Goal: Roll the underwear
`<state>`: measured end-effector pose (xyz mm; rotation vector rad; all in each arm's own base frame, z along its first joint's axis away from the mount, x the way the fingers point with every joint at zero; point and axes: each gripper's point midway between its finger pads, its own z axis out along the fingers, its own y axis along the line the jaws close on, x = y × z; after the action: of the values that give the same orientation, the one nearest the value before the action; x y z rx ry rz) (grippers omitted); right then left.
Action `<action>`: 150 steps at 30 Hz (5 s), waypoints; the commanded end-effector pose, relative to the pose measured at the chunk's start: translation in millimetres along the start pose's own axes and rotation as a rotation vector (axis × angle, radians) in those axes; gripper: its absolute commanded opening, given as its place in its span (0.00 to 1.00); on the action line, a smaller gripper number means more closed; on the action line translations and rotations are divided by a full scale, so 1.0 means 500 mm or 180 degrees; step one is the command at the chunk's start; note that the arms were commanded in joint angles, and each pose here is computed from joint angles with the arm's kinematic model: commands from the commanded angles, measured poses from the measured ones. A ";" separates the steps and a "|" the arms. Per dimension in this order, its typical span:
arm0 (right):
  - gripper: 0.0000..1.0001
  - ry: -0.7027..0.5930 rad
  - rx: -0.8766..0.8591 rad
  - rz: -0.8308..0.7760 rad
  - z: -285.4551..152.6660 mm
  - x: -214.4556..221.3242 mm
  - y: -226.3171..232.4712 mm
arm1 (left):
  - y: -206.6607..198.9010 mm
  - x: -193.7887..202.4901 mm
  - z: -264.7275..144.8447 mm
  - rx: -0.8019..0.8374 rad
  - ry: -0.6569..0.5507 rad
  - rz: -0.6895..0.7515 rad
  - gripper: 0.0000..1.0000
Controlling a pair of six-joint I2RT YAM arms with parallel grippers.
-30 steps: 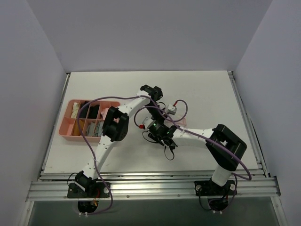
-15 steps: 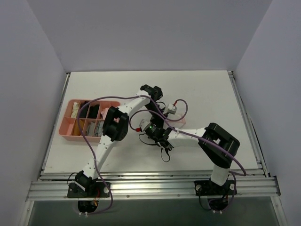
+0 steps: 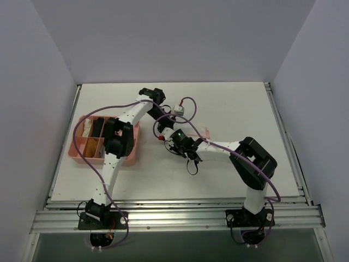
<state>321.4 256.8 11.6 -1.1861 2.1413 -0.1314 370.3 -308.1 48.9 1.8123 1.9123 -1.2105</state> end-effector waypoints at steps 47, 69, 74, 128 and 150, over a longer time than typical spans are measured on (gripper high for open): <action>0.00 0.0008 -0.3118 0.2691 0.058 0.038 0.106 | -0.110 -0.034 -0.091 -0.0600 -0.0060 0.0918 0.46; 0.00 -0.0150 -0.3267 0.2812 0.049 0.039 0.117 | -0.014 0.010 0.018 -0.0836 0.0721 0.1192 0.47; 0.00 -0.0161 -0.3291 0.2794 0.044 0.042 0.120 | 0.003 0.005 0.022 -0.0927 0.0739 0.1252 0.45; 0.47 -0.1646 0.1057 0.3775 -0.373 0.045 -0.193 | -0.161 0.065 0.103 0.0527 0.1545 0.0035 0.02; 0.43 -0.1619 0.0537 0.1986 -0.427 -0.119 0.045 | -0.160 0.083 0.103 0.0554 0.1403 -0.0520 0.03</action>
<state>201.6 254.7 192.7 -0.2217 1.9508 0.3500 330.7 -349.9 28.4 2.1091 1.9613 -0.9391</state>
